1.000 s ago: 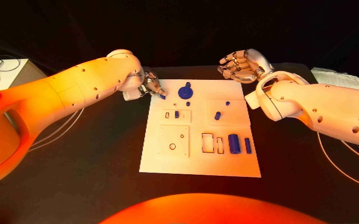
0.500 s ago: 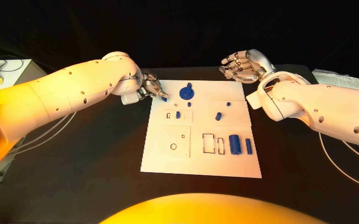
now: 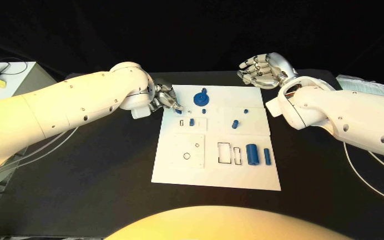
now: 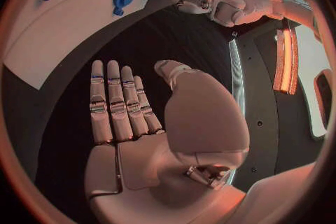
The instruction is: Assemble the parts on the task board
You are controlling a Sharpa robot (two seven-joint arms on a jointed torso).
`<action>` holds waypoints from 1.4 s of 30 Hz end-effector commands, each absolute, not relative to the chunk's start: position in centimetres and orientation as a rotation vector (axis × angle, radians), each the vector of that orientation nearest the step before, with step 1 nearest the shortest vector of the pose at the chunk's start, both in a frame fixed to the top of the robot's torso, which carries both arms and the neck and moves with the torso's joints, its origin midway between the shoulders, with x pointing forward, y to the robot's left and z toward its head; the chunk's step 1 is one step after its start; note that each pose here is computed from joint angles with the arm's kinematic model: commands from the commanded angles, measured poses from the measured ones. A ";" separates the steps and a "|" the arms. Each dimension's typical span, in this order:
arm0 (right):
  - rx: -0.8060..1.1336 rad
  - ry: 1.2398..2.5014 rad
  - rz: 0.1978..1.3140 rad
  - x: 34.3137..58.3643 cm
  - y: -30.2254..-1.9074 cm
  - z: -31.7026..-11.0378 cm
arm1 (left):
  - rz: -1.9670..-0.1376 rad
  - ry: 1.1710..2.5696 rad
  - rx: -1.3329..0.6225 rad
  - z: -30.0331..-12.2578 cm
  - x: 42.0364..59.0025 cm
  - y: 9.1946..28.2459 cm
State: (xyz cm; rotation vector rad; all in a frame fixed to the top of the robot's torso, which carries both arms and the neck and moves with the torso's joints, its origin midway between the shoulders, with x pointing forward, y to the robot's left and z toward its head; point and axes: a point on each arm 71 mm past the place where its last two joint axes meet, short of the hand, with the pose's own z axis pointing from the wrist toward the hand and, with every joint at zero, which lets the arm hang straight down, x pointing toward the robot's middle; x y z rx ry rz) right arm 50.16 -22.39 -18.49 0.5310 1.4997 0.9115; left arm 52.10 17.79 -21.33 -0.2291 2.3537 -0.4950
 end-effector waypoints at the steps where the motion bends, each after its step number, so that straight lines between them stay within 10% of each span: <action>1: 0.516 1.509 0.927 50.1 -22.3 -18.6 | -0.463 2.318 -0.197 -21.4 51.9 17.6; 42: 0.517 1.521 0.930 50.0 -22.2 -18.9 | -0.418 2.357 -0.082 -23.1 50.0 16.4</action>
